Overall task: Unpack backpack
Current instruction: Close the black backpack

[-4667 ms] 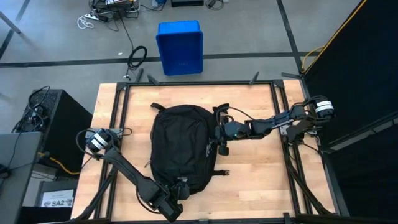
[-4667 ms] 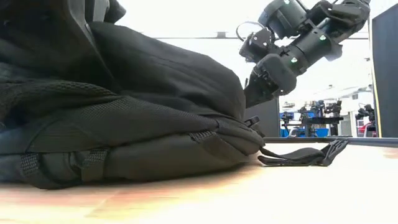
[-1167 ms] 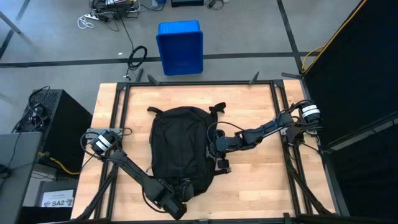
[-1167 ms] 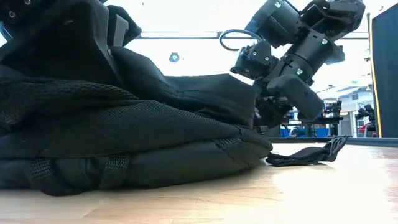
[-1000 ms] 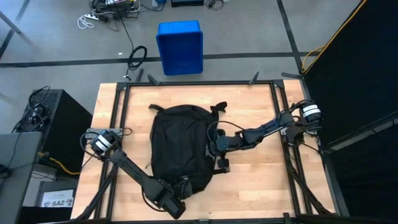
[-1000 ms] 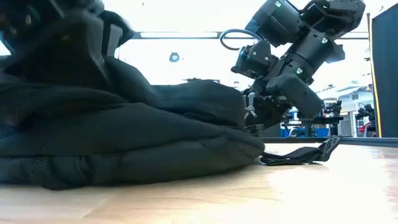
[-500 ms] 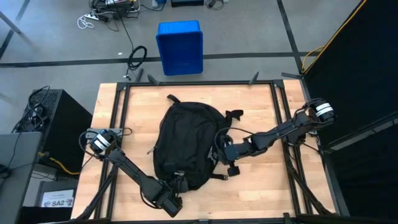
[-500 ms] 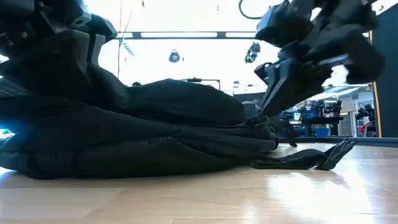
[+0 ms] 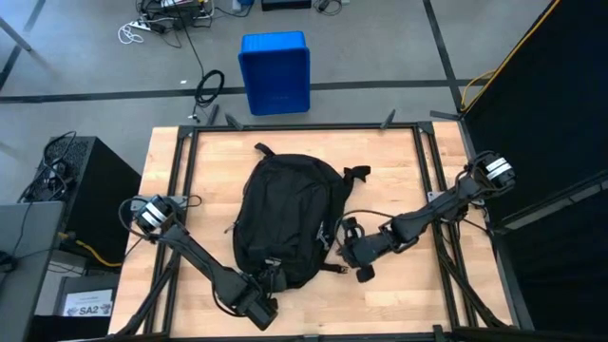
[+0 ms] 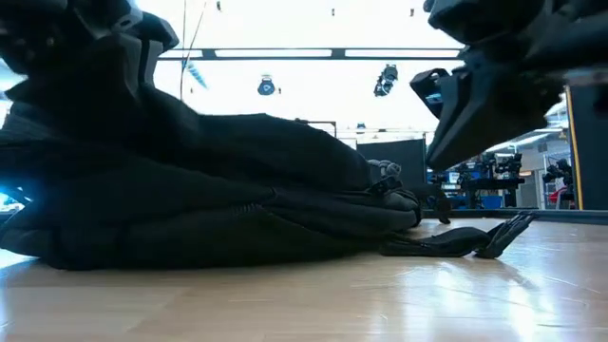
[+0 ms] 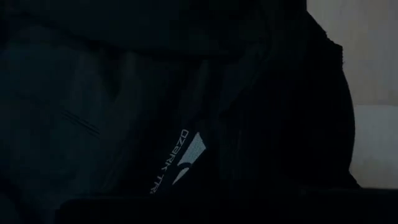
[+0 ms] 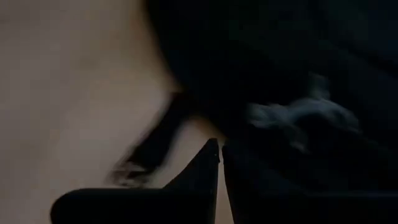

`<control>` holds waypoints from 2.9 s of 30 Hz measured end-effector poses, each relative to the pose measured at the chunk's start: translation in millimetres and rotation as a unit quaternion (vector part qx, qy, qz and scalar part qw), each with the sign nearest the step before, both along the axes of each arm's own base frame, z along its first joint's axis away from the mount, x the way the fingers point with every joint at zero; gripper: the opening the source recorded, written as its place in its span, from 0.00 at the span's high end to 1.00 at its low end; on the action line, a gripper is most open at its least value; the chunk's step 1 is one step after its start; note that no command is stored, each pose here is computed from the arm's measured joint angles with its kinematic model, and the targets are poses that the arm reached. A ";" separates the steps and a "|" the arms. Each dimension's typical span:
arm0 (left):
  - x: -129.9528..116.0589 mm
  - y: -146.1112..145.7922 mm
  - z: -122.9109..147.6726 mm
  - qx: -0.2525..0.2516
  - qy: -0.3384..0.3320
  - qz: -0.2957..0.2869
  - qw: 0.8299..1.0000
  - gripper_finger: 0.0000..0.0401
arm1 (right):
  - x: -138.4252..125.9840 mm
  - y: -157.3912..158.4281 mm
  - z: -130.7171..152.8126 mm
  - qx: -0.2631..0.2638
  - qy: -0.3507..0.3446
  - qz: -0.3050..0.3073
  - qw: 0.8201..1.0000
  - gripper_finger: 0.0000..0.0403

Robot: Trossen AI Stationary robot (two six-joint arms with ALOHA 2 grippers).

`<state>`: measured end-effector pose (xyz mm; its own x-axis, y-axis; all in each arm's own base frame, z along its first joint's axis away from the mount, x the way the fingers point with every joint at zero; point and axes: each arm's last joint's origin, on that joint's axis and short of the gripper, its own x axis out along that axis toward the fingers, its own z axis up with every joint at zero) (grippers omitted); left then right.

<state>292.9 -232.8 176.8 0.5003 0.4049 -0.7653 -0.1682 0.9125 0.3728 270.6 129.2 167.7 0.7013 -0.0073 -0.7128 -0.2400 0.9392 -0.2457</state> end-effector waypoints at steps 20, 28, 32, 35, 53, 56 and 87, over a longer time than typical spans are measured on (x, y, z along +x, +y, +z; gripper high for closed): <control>2.0 -3.9 4.3 -0.016 -0.017 -0.012 1.000 1.00 | 24.1 -19.3 -32.3 -0.013 -0.039 0.016 0.999 0.57; 2.1 -4.1 4.5 -0.019 -0.017 -0.013 1.000 1.00 | 25.0 -18.9 -30.1 -0.009 -0.049 0.015 0.999 0.59; 2.2 -4.1 4.4 -0.020 -0.017 -0.012 1.000 1.00 | 24.9 -18.2 -30.0 -0.004 -0.048 0.020 0.999 0.61; 2.3 -4.1 4.5 -0.020 -0.017 -0.012 1.000 1.00 | 25.1 -17.9 -29.6 0.002 -0.049 0.019 0.999 0.62; 2.4 -4.5 4.6 -0.022 -0.019 -0.011 1.000 1.00 | 25.7 -15.3 -28.3 0.043 -0.047 0.042 0.997 0.62; 2.4 -4.5 4.6 -0.022 -0.019 -0.011 1.000 1.00 | 24.0 -16.7 -30.0 0.012 -0.040 0.030 0.999 0.63; 2.7 -5.2 4.6 -0.030 -0.016 -0.013 0.999 1.00 | 28.8 -9.2 -11.1 0.026 -0.115 0.079 0.990 0.88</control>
